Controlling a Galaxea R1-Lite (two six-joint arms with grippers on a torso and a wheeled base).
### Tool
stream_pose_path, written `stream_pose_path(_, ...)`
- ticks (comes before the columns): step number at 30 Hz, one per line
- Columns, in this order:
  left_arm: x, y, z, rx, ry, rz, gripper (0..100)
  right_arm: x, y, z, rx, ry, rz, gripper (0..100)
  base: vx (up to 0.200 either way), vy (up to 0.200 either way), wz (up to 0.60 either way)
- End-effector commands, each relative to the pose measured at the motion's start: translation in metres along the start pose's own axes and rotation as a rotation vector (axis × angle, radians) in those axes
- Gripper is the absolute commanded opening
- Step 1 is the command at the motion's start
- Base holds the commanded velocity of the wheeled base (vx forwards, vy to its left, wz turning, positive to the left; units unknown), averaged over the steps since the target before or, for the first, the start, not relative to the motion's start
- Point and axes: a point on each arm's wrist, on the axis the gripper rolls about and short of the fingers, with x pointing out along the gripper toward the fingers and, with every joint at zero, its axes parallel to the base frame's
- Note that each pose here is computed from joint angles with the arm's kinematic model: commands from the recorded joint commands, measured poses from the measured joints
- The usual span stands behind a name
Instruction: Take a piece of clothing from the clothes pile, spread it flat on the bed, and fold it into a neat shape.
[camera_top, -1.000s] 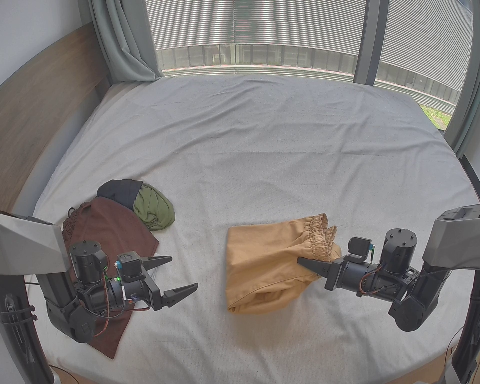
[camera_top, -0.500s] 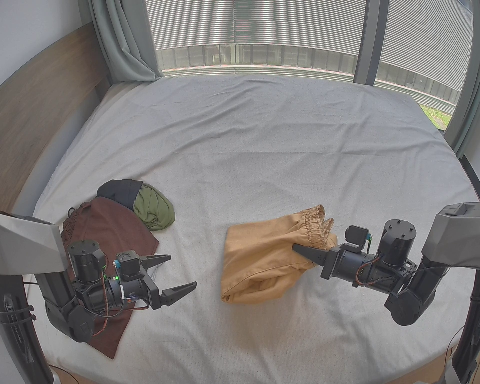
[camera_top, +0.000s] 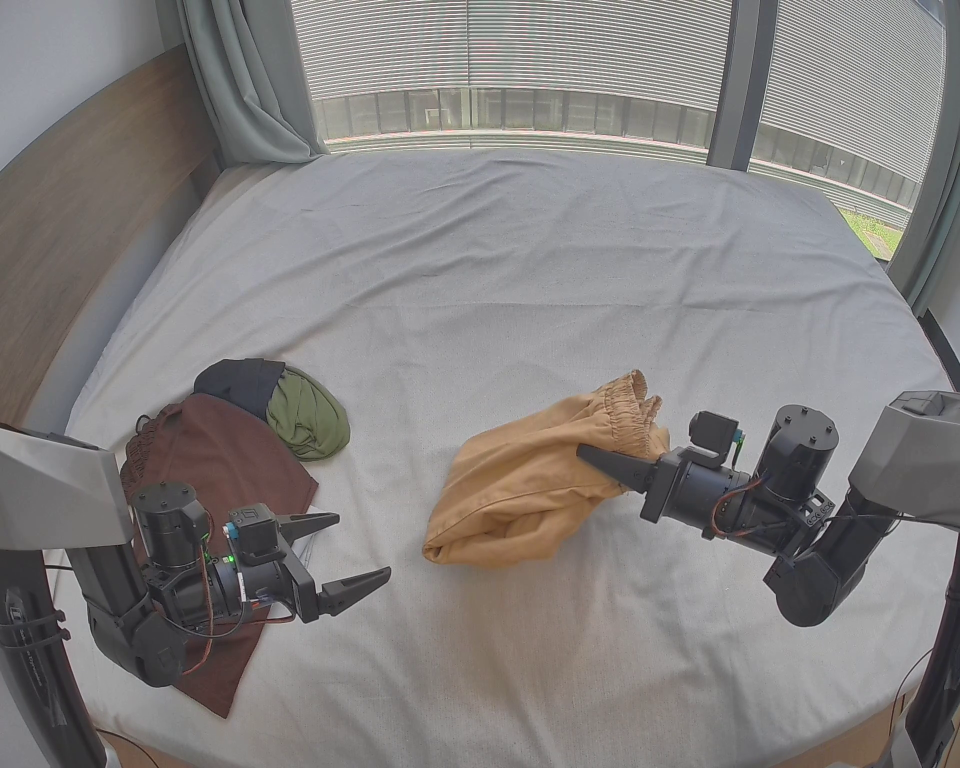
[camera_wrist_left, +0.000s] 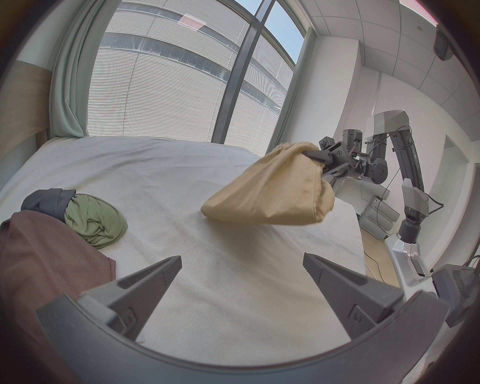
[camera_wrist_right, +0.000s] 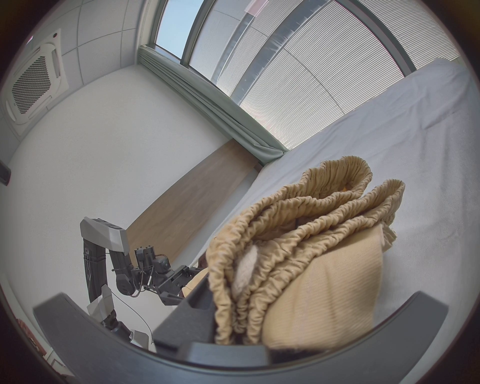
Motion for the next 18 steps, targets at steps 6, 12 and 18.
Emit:
stream_pose_path(6,-0.004,0.004,0.000,-0.004,-0.001,0.017,100,0.014,0.001,0.023,0.010,-0.079,0.045,0,0.000,0.000,0.00)
stream_pose_path(12,-0.004,0.003,0.000,-0.005,0.000,0.019,100,0.025,-0.003,0.034,0.007,-0.119,0.071,0,0.000,0.000,0.00)
stream_pose_path(18,-0.004,0.003,-0.001,-0.006,0.001,0.017,100,0.036,-0.010,0.042,0.017,-0.137,0.080,0,0.000,0.000,0.00)
